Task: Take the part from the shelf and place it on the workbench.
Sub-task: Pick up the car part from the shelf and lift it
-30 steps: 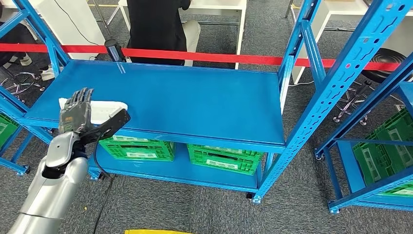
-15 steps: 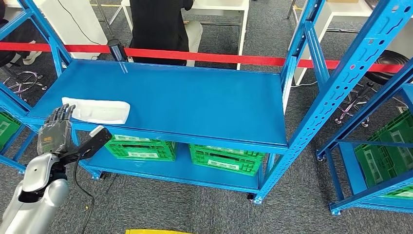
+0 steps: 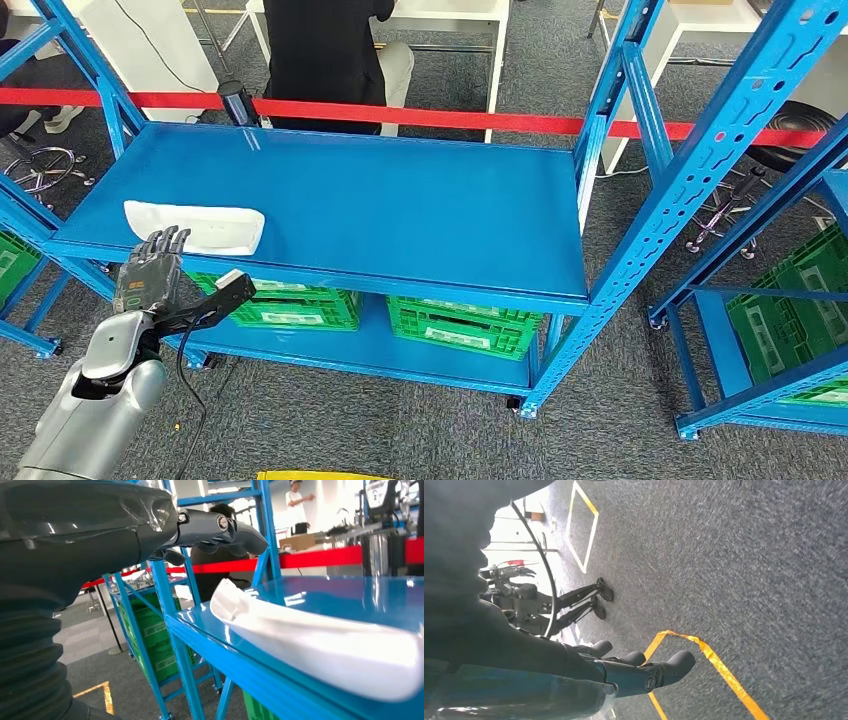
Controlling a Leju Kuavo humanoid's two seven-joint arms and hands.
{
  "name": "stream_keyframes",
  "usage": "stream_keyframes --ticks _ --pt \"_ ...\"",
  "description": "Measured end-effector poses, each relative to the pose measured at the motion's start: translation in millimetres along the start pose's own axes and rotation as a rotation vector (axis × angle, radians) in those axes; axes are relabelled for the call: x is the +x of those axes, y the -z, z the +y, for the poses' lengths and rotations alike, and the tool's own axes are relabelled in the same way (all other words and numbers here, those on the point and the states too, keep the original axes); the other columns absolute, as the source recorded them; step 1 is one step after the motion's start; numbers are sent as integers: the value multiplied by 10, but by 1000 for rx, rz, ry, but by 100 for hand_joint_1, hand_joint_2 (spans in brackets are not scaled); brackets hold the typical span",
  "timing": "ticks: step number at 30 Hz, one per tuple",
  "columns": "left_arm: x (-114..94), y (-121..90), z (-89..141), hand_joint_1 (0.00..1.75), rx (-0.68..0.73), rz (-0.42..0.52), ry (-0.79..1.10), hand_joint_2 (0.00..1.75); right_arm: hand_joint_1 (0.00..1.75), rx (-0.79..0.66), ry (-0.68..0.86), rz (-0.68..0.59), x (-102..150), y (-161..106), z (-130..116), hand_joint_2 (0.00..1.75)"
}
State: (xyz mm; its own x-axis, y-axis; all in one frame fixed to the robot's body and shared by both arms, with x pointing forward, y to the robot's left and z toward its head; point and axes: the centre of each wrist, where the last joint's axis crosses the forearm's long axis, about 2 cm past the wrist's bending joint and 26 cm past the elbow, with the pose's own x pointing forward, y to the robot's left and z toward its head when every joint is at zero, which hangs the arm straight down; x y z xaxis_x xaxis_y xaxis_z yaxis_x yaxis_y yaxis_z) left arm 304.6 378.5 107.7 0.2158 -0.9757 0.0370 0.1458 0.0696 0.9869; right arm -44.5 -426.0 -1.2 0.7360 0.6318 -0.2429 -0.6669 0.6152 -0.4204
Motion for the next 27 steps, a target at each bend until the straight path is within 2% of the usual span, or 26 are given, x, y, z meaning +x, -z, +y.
stream_keyframes --ticks 8,16,27 --pt "53 68 -50 0 -27 -3 38 175 0 20 -38 3 -24 -21 -16 175" --pt "149 229 16 0 -8 -5 51 175 0 29 -46 -1 -35 -45 -19 175" --pt "162 324 63 0 21 -4 52 175 0 29 -64 -8 -15 -43 -27 175"
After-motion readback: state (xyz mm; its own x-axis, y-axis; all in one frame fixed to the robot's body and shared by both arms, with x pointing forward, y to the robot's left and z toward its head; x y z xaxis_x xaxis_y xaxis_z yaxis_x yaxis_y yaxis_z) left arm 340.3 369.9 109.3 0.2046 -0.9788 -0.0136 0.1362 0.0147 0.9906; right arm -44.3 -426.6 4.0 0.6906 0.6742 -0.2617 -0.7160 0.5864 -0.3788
